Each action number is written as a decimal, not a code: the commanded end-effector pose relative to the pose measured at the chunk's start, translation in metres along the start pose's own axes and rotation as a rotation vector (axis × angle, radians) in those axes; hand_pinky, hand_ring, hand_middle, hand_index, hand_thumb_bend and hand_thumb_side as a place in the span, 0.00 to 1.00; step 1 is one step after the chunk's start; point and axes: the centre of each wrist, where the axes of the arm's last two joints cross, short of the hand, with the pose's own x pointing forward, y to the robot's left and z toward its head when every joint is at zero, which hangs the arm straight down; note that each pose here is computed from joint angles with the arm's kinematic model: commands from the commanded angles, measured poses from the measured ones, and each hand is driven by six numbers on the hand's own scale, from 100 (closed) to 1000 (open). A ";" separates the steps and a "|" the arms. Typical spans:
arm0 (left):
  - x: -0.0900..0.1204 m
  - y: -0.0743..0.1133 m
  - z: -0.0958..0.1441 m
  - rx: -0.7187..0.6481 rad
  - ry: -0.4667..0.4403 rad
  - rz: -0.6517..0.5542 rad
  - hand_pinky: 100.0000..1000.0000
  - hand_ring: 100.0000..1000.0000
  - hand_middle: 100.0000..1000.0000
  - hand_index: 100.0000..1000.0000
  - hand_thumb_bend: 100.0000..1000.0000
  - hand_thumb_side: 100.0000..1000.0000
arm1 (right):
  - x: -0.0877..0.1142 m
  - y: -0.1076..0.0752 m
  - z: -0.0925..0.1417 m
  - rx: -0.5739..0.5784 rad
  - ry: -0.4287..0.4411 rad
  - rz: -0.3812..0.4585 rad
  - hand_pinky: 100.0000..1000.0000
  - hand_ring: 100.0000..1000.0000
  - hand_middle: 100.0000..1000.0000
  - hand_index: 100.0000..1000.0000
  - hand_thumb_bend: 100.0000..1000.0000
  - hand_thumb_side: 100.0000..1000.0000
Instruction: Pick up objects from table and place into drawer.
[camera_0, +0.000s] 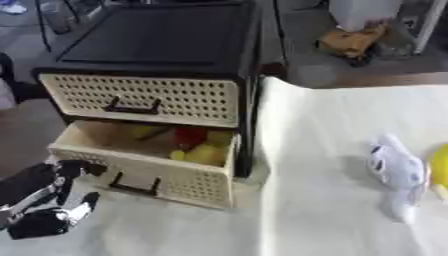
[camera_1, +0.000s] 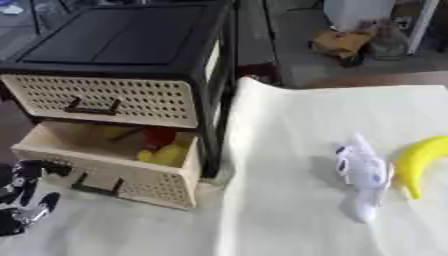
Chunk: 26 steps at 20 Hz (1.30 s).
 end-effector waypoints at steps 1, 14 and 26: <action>-0.005 0.022 0.003 0.050 -0.020 -0.034 0.17 0.27 0.88 1.00 0.00 0.80 | 0.008 0.002 -0.007 0.032 -0.028 0.014 0.74 0.86 0.54 0.66 0.34 0.91; -0.014 0.033 0.006 0.128 0.008 -0.048 0.16 0.27 0.87 1.00 0.00 0.79 | 0.008 0.002 -0.008 0.057 -0.024 0.026 0.74 0.87 0.54 0.66 0.35 0.90; -0.025 0.038 0.009 0.116 0.058 -0.043 0.16 0.27 0.90 1.00 0.00 0.80 | 0.010 0.003 -0.012 0.073 -0.041 0.022 0.74 0.87 0.54 0.66 0.36 0.91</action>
